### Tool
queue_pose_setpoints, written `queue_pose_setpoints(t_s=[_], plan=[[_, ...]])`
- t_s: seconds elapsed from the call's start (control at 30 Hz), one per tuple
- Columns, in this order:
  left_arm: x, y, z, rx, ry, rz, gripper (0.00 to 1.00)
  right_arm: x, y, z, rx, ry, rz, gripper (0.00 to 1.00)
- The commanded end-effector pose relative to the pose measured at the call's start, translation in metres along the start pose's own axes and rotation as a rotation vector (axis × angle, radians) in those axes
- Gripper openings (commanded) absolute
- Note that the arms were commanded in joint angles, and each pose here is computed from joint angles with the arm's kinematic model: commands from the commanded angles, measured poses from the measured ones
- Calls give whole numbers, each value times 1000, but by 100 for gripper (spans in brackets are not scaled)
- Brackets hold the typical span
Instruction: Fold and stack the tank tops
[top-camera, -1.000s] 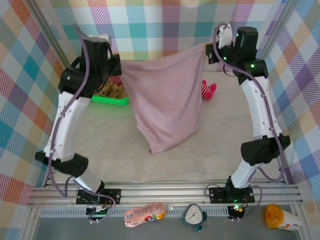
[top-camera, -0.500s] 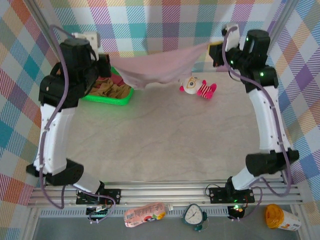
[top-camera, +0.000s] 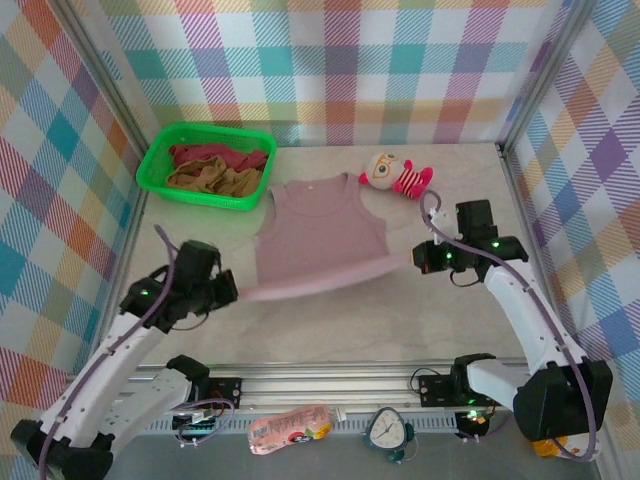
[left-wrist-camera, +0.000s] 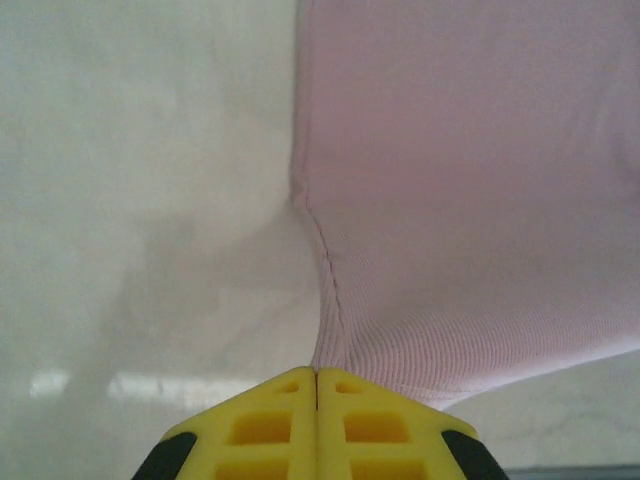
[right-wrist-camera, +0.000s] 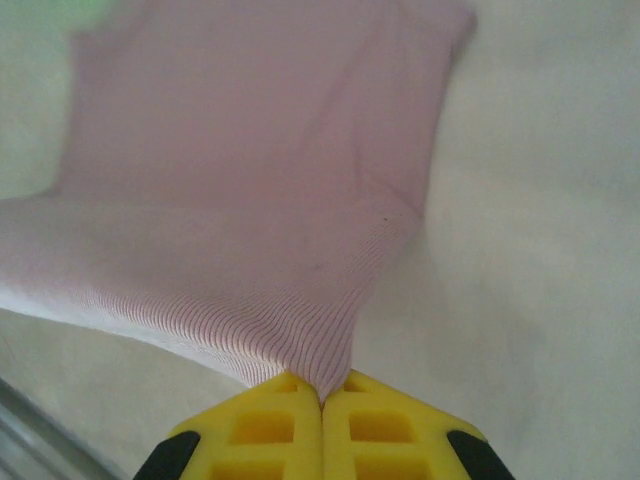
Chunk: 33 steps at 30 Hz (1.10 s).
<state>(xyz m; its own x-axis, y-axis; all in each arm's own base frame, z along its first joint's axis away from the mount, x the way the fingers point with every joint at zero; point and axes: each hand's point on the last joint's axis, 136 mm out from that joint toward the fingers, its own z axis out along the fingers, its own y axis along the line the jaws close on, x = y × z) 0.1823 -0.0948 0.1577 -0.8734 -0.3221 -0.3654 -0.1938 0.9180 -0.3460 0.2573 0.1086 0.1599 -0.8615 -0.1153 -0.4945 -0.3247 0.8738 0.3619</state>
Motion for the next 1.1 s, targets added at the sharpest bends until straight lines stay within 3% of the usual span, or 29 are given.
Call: queue_pose_setpoints(t_s=[0.0, 0.23, 0.43, 0.63, 0.77, 0.93, 1.07], plan=[[0, -20, 12, 46, -12, -74, 0, 6, -12, 5, 50, 25, 61, 0], [37, -30, 35, 10, 92, -20, 0, 15, -17, 8, 81, 99, 211, 0], [58, -22, 43, -29, 173, -21, 0, 61, -16, 2, 117, 208, 432, 0], [80, -13, 54, -103, 259, -49, 0, 93, -25, 1, 184, 198, 565, 2], [92, -19, 53, -102, 297, -45, 0, 119, -31, 4, 245, 271, 673, 2], [87, -15, 40, -107, 269, -81, 0, 127, -51, -13, 417, 263, 739, 3], [106, -11, 41, -116, 348, -116, 0, 142, -55, -18, 497, 345, 824, 0]])
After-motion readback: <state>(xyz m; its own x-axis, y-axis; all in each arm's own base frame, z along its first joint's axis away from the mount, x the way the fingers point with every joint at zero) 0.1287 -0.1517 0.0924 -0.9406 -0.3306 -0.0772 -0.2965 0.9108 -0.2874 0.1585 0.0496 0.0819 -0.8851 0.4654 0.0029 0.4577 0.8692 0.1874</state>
